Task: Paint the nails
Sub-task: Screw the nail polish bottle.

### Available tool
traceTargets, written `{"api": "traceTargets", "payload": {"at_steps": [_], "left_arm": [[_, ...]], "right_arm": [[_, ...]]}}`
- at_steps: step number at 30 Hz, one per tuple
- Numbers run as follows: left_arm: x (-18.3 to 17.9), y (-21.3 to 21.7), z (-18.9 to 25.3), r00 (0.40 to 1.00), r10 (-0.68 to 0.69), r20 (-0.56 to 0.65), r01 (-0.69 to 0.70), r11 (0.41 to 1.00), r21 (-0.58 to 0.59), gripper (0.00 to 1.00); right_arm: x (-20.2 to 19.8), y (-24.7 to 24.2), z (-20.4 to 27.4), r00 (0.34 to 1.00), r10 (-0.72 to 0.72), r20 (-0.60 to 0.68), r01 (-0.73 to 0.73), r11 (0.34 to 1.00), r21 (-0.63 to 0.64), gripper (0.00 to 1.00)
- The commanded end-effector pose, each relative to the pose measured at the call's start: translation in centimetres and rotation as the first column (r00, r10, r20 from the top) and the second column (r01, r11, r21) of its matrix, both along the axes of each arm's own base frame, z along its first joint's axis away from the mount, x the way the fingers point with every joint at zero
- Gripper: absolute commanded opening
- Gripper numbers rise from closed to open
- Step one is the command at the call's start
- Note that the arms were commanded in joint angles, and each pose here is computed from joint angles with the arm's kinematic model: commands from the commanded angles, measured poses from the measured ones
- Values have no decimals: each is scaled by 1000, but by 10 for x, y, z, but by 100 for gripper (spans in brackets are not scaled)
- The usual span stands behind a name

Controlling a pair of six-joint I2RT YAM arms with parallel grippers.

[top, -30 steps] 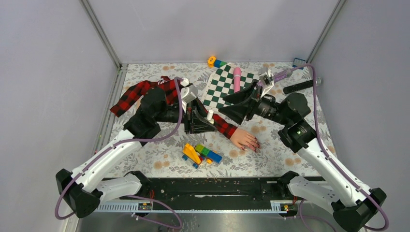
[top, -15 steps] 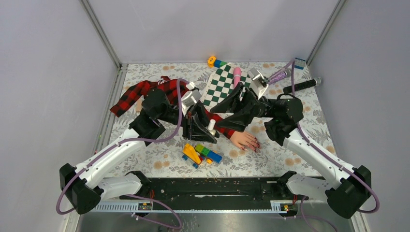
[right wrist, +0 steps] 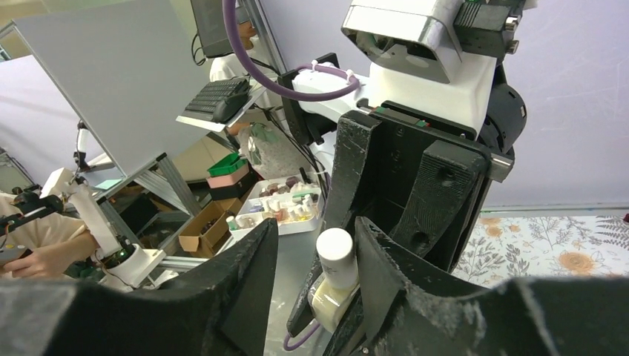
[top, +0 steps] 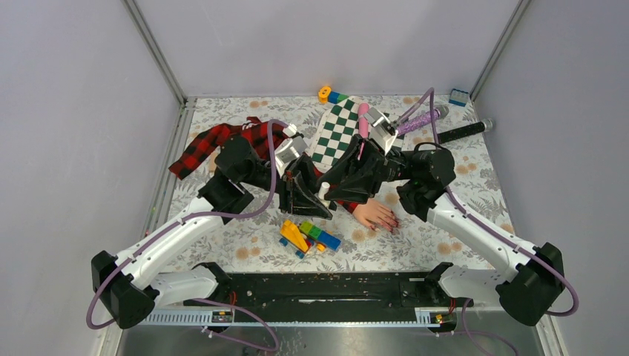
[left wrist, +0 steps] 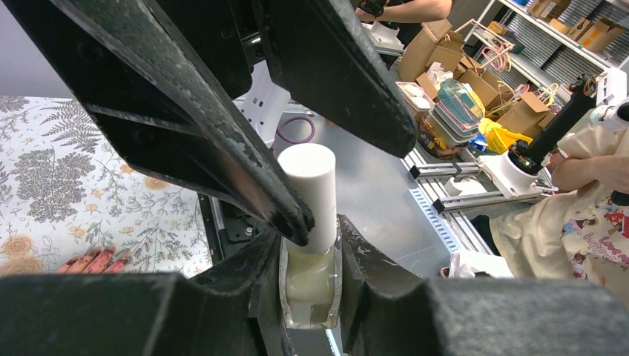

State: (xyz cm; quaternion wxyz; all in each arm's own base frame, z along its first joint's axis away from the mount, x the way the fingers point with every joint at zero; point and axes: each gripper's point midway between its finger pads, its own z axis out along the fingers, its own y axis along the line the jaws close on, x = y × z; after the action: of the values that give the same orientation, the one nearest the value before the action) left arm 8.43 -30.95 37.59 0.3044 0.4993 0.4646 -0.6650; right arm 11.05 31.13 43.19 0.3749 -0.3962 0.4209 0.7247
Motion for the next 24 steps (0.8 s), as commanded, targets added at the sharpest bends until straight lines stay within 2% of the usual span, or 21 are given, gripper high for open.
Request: {"api": "traceTargets", "payload": {"at_steps": [1,11,19,24], "left_arm": [[-4,1,5,999,-16,44,18,999,-38,0],[1,2,9,998,35,56,-31,997,-65,0],[6,4,13,994,85,70,-79,993,-89,0],[16,7,19,982,170,77,-160,979,-123,0]], "right_arm": [[-17,-4,18,996,53,78,-56,998,33,47],[-19,4,1,996,72,59,-69,996,-48,28],[-19,8,-24,998,35,50,-28,989,-143,23],[-17,9,-35,999,8,44,0,984,-180,11]]}}
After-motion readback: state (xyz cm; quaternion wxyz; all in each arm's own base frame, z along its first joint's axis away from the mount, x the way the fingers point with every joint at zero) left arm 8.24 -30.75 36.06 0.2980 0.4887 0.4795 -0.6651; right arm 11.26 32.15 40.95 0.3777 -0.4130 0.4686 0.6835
